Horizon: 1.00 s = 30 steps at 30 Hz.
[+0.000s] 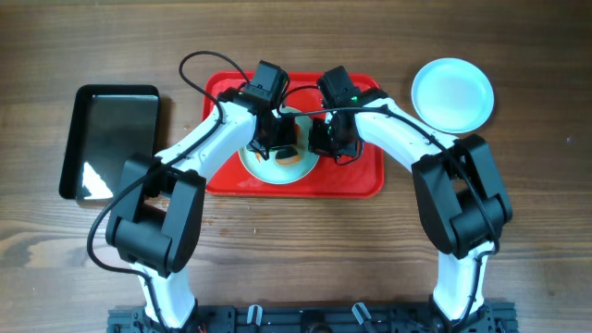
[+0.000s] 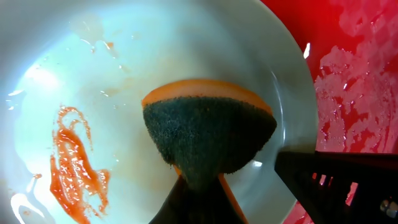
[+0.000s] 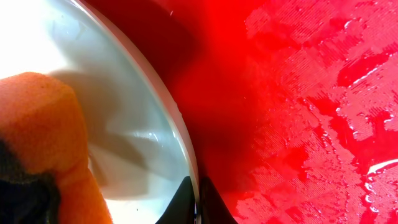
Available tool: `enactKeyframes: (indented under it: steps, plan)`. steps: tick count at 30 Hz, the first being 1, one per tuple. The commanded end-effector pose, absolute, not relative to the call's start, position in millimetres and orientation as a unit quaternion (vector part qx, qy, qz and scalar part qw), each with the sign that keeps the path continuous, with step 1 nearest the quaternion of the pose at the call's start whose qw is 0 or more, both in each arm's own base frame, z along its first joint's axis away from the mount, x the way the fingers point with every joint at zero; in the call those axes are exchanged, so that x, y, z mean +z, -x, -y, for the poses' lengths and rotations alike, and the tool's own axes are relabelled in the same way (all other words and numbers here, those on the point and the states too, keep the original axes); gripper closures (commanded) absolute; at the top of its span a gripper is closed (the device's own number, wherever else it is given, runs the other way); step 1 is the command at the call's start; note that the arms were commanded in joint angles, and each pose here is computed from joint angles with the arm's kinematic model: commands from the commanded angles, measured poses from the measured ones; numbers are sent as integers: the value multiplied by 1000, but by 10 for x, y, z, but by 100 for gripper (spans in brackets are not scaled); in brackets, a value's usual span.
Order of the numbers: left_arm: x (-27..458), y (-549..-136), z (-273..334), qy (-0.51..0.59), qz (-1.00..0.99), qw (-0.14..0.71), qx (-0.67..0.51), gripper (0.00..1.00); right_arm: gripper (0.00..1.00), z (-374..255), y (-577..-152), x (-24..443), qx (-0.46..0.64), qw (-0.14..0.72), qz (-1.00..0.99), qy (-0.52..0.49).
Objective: Clean dirty plates on tray and stack at the side
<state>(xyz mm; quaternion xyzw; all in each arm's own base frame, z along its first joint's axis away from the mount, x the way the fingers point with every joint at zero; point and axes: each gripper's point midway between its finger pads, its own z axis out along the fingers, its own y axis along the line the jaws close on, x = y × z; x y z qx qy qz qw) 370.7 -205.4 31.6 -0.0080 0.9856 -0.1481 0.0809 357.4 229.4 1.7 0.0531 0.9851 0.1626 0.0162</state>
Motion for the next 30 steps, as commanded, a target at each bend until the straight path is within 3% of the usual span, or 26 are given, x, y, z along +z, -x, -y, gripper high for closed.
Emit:
enactKeyframes:
  steps: [1, 6, 8, 11, 17, 20, 24, 30]
  plan:
    - [175, -3697, 1936, 13, -990, 84, -112, 96, 96, -2171, -3404, -238, 123, -14, -991, -58]
    - [-75, -3517, 1788, 17, -994, 69, -86, 96, 96, -2171, -3406, -237, 123, -13, -991, -58]
    - [-144, -3539, 1496, 24, -996, 91, -7, 96, 96, -2172, -3405, -237, 123, -14, -991, -58]
    - [-57, -3650, 994, 36, -982, 134, 129, 96, 96, -2167, -3393, -239, 122, -15, -991, -53]
    - [199, -3915, 459, 80, -953, 187, 224, 96, 96, -2157, -3382, -240, 120, -17, -991, -48]
    - [626, -4117, 654, 82, -950, 229, 196, 96, 96, -2156, -3379, -241, 120, -18, -991, -48]
    - [1196, -4189, 1269, 62, -958, 276, 46, 96, 96, -2153, -3373, -240, 119, -19, -992, -48]
    - [469, -3764, 2017, 8, -986, 105, -131, 96, 96, -2155, -3375, -240, 120, -19, -991, -48]
